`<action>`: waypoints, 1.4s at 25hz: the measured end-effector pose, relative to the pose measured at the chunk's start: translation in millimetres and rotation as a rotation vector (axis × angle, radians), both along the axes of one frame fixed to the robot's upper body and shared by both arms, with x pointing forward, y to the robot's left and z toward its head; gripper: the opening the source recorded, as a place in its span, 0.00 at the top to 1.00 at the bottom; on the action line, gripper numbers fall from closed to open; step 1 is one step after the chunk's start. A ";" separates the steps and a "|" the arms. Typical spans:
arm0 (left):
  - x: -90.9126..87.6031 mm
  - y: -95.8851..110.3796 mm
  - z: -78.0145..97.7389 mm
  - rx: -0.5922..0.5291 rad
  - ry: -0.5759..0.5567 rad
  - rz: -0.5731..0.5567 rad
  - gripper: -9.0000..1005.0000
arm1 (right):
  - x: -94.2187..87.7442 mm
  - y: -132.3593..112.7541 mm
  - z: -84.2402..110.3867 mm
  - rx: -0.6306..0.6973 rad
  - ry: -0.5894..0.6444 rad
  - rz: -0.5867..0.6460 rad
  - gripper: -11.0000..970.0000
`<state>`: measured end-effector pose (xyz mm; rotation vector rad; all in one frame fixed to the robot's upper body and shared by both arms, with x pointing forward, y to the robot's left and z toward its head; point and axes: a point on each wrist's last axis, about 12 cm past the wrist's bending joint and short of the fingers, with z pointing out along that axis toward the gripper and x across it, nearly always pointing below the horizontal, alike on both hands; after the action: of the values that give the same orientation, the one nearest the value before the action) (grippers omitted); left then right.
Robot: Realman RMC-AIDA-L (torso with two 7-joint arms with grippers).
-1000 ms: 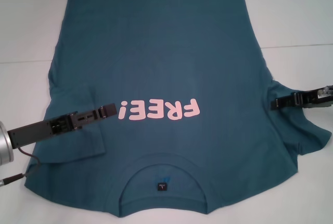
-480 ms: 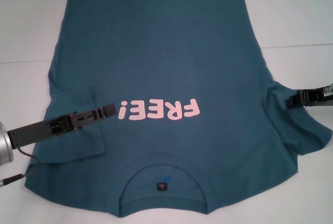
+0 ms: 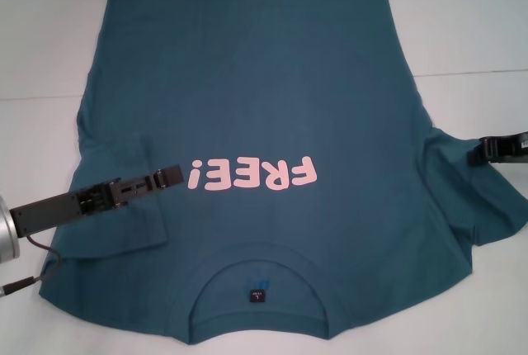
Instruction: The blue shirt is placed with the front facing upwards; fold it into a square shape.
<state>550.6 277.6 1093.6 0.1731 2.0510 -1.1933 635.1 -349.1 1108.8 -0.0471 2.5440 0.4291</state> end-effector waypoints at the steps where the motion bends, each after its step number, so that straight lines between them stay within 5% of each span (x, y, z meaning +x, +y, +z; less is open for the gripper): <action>1: -0.1 0.1 -0.1 0.000 0.000 0.000 0.07 | 0.4 -1.6 0.7 -0.003 -0.002 -0.005 0.90; 4: -0.3 0.2 -0.3 0.000 0.001 0.001 0.07 | 2.8 -6.2 4.7 -0.016 -0.018 -0.020 0.97; 23: -4.1 5.6 -3.1 -0.014 0.012 0.028 0.07 | 27.8 7.2 43.6 -0.081 -0.083 -0.012 0.94; 35: -4.3 13.2 -2.2 -0.025 0.009 0.064 0.07 | 21.3 41.7 39.2 -0.009 0.013 0.105 0.91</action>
<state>546.4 290.8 1091.4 0.0891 2.0334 -1.1823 656.5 -307.4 1148.1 -0.1817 2.5646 0.4602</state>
